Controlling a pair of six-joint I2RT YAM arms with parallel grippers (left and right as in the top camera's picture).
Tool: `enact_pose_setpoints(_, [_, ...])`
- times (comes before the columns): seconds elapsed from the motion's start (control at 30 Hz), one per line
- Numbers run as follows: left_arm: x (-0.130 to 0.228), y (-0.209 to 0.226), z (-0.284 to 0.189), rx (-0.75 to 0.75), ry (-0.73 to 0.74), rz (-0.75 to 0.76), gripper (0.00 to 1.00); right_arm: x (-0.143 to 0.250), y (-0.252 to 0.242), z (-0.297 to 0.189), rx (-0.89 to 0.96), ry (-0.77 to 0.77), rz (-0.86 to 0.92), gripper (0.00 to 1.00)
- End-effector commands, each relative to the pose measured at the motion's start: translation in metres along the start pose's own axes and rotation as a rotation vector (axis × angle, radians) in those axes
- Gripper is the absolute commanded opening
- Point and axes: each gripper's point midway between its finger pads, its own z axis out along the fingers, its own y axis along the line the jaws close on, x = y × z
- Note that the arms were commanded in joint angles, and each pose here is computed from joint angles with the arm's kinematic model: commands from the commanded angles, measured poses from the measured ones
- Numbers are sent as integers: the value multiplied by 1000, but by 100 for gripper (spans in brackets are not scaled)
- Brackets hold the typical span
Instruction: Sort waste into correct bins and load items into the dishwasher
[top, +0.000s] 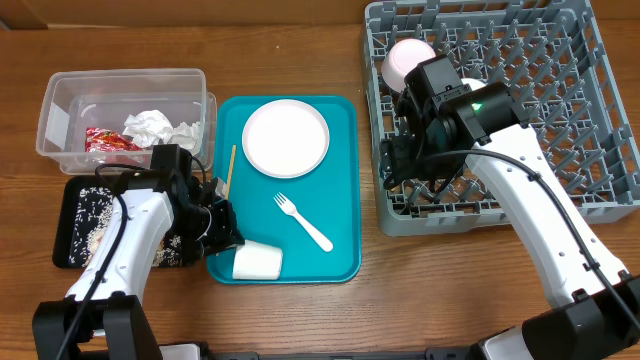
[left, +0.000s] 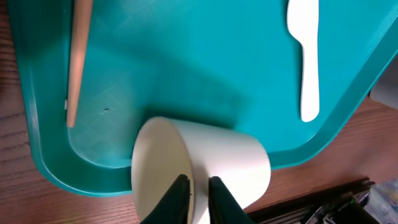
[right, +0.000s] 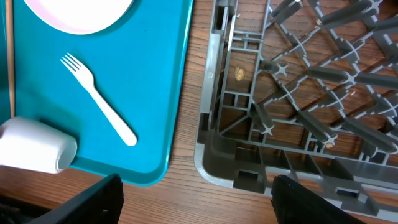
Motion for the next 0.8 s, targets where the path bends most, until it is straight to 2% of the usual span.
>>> enact_pose_setpoints(0.0, [3,0,1,11,5,-3,12,-4,-1,-6,5,-24,-6,79])
enact_pose_setpoints(0.17, [3,0,1,11,6,-4,12,-4,-1,-6,5,-23,-5,79])
enact_pose_setpoints(0.23, [5,0,1,8,14,-7,15,-4,-1,-6,5,-24,-5,79])
enact_pose_setpoints(0.33, [12,2,1,3,40,-7,24,-4,-1,-6,5,-23,-5,79])
enact_pose_setpoints(0.47, [20,-1,0,25,73,40,53,-4,-1,-6,5,-23,-5,79])
enact_pose_setpoints(0.57, [21,-8,-1,79,78,80,68,-4,-1,-6,5,-23,-5,80])
enact_pose_setpoints(0.6, [20,-10,-2,96,75,94,71,-4,-1,-6,5,-23,-5,80])
enact_pose_setpoints(0.77, [16,-9,-3,108,56,117,70,-3,-2,-6,6,-19,-5,80])
